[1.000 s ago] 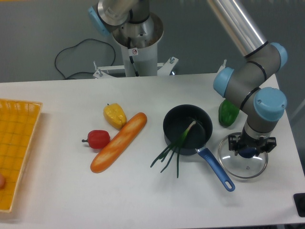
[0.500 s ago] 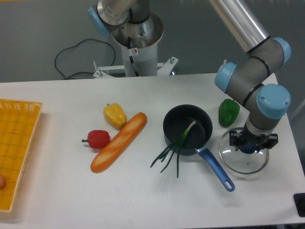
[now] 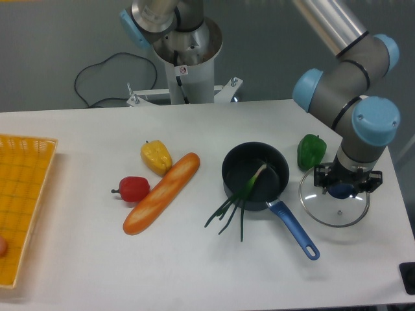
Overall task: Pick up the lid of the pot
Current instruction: 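Lift the glass lid by its knob and raise it off the table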
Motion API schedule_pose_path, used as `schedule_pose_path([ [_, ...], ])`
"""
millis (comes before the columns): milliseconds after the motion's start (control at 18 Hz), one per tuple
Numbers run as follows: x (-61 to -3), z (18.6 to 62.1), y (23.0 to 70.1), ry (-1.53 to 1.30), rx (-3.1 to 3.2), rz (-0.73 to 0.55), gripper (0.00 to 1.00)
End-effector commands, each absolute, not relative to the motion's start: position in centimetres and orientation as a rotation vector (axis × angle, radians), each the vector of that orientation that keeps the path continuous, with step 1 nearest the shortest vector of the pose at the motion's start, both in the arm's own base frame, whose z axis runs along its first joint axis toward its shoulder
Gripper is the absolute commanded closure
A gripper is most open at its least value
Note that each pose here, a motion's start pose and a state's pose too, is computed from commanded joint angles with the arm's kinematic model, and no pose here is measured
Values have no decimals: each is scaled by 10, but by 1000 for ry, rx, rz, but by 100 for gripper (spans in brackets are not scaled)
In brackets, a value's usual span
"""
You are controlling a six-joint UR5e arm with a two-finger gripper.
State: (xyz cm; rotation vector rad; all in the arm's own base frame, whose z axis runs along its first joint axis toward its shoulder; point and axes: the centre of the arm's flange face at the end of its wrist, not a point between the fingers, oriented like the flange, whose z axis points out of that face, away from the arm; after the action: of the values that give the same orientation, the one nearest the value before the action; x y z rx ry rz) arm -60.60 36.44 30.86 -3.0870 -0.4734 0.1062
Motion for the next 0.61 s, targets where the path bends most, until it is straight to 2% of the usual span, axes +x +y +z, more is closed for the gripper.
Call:
schedule_pose_path([
  [611,-581,338,366,-456,-3052,45,41],
])
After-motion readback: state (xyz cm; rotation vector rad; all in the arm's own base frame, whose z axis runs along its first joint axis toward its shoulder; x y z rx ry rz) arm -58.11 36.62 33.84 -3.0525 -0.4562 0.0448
